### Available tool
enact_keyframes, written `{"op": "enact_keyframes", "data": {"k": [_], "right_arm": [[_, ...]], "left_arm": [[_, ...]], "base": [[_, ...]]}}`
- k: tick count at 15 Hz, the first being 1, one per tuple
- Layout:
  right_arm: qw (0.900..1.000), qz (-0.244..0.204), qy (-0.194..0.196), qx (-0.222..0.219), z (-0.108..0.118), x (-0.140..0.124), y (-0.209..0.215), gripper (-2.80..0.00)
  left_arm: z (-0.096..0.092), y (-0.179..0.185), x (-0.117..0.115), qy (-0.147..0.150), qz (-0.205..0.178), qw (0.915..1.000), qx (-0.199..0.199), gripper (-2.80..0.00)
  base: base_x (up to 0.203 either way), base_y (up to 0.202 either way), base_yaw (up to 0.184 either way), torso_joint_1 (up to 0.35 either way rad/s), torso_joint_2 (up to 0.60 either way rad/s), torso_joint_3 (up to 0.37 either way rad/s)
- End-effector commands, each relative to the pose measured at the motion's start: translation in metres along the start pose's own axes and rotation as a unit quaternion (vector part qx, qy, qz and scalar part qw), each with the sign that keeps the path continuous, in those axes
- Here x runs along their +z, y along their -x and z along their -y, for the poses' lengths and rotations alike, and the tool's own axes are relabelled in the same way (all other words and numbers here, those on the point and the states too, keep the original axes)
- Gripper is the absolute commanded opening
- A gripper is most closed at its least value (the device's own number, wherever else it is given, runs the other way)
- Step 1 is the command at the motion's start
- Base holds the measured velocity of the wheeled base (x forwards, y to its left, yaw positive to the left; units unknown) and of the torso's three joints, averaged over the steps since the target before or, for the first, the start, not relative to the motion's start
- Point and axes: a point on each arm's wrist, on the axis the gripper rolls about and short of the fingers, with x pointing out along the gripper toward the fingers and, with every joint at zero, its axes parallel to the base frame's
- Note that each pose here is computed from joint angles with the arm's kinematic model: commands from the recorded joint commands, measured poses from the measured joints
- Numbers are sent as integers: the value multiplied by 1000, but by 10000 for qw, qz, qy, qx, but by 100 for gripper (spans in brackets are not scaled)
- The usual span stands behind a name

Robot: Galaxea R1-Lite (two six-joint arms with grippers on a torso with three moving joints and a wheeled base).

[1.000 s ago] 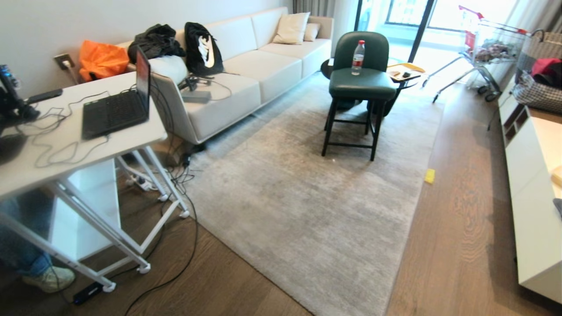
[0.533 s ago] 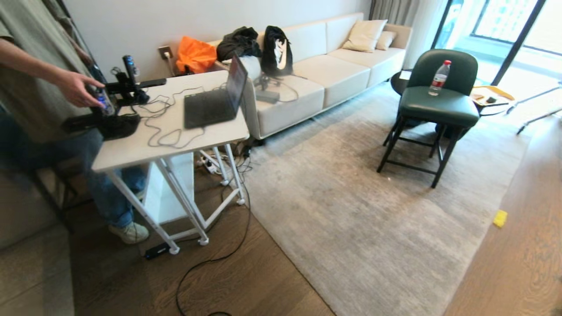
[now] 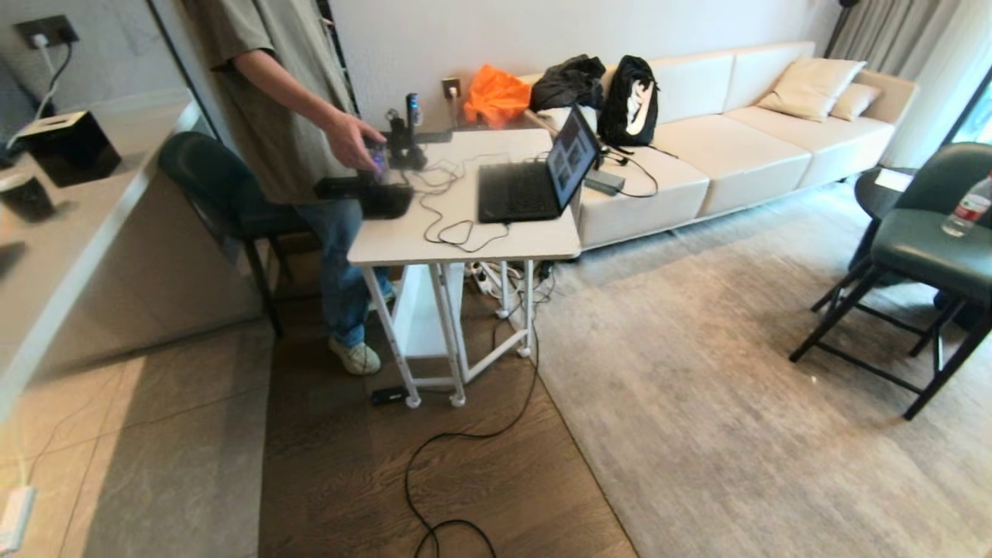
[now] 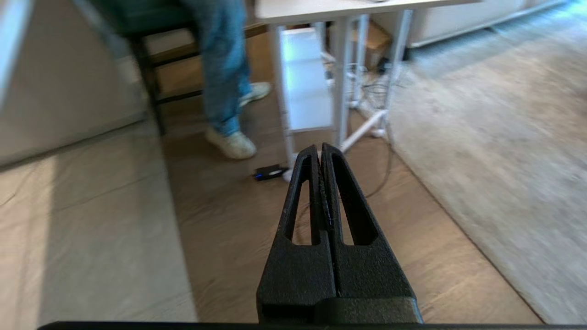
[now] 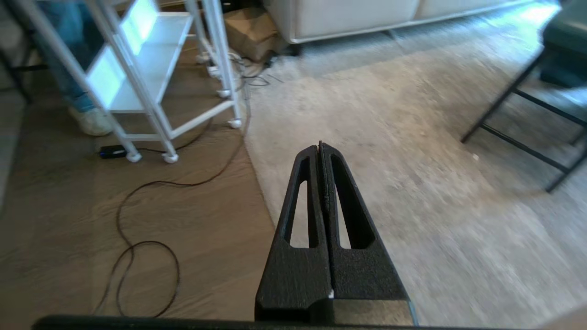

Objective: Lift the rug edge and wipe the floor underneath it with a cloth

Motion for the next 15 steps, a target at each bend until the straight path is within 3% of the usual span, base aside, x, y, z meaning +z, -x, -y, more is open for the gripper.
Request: {"op": "enact_keyframes", "data": {"k": [1,4,15], "right_arm": [[10000,-3,2,0,0,0,0,-280],[10000,-11,2,0,0,0,0,-280],[10000,-2,-5,0,0,0,0,-280]], "left_arm": [[0,0,0,-1,-10,10000,-2,-280],[0,0,0,-1,-10,10000,-2,-280],[0,0,0,-1,-10,10000,-2,-280]], "base": [[0,-9,169,56,-145,-75],[0,-4,117,9,-4,-13],[0,0,0,0,0,0]]}}
